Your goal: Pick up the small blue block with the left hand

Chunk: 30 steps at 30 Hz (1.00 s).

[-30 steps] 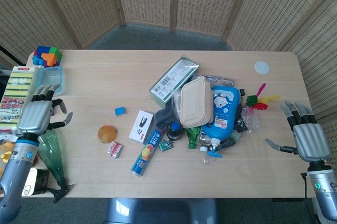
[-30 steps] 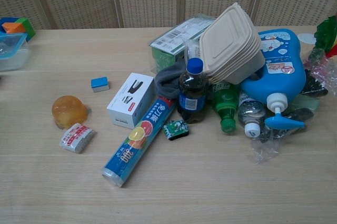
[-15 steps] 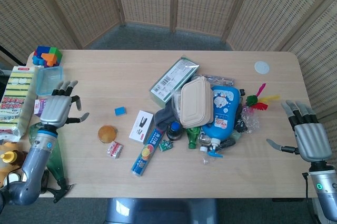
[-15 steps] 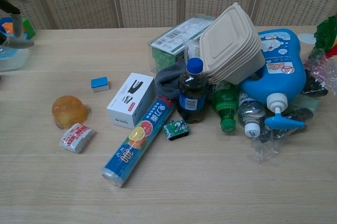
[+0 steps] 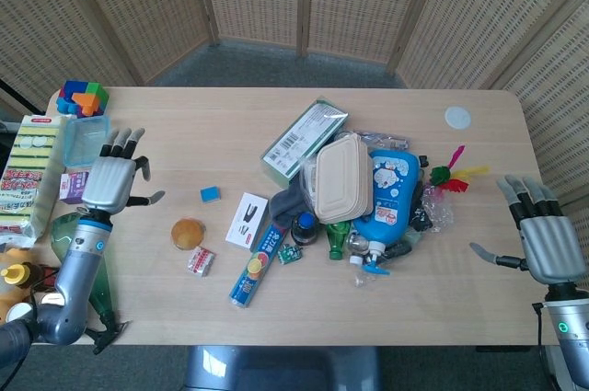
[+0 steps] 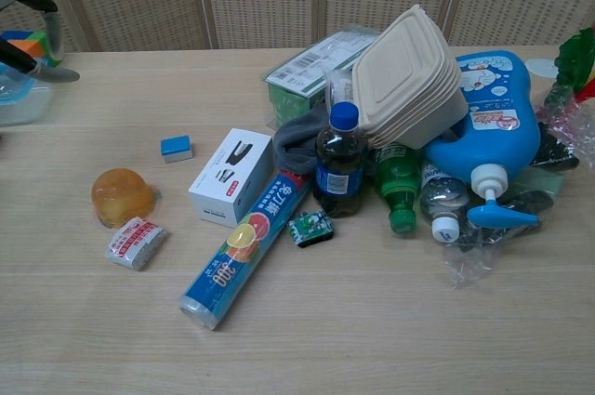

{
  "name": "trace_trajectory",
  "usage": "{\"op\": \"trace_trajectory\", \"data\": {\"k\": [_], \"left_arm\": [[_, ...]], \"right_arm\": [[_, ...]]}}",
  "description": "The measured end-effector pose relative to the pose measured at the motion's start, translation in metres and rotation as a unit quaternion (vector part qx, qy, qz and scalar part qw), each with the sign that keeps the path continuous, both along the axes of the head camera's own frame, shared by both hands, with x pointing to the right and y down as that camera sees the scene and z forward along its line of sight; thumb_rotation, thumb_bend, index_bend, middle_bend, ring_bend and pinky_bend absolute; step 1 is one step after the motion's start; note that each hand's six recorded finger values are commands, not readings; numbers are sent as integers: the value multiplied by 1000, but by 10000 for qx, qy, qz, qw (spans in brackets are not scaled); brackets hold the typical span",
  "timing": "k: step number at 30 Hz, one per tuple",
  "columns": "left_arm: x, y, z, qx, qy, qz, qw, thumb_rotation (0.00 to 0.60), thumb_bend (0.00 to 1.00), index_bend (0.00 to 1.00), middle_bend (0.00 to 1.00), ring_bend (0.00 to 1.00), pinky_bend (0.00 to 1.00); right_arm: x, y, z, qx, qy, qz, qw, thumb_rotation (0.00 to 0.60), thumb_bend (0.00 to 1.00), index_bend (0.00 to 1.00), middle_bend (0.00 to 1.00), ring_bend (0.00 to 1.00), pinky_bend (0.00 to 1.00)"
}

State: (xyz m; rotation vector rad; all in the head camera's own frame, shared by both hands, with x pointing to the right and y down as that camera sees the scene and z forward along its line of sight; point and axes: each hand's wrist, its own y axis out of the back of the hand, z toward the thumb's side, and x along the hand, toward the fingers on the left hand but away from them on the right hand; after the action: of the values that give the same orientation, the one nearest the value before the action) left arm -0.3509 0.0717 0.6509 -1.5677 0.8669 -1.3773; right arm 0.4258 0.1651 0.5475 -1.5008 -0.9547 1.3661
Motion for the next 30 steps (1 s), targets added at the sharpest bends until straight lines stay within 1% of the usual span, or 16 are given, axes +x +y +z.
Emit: {"op": "trace_trajectory", "data": {"k": [2, 4, 6, 8, 14, 15, 25, 30], "left_arm": [[2, 0, 1, -12, -7, 44, 10000, 539, 29, 324, 0, 0, 0], [4, 0, 2, -20, 4, 66, 10000, 559, 29, 259, 0, 0, 0], [6, 0, 4, -19, -15, 92, 10000, 564, 28, 223, 0, 0, 0], [7, 0, 5, -27, -9, 86, 10000, 567, 28, 252, 0, 0, 0], [8, 0, 12, -76, 65, 21, 9999, 569, 30, 419, 0, 0, 0], [9, 0, 14, -85, 85, 8, 9999, 569, 30, 431, 0, 0, 0], [17, 2, 32, -152, 196, -2, 9997, 566, 30, 440, 0, 0, 0], [20, 7, 46, -279, 257, -46, 9993, 568, 31, 434, 0, 0, 0]], "right_arm": [[1, 0, -1, 9, 9, 2, 10000, 237, 178, 0, 0, 0, 0], [1, 0, -2, 14, 15, 0, 10000, 235, 178, 0, 0, 0, 0], [1, 0, -3, 23, 19, 0, 10000, 236, 177, 0, 0, 0, 0], [1, 0, -4, 33, 25, 4, 10000, 235, 178, 0, 0, 0, 0], [3, 1, -6, 45, 49, 18, 10000, 238, 178, 0, 0, 0, 0], [3, 1, -7, 50, 55, 19, 10000, 238, 178, 0, 0, 0, 0], [7, 3, -13, 70, 104, 61, 9999, 236, 179, 0, 0, 0, 0], [7, 3, -13, 66, 106, 68, 9999, 235, 178, 0, 0, 0, 0]]}}
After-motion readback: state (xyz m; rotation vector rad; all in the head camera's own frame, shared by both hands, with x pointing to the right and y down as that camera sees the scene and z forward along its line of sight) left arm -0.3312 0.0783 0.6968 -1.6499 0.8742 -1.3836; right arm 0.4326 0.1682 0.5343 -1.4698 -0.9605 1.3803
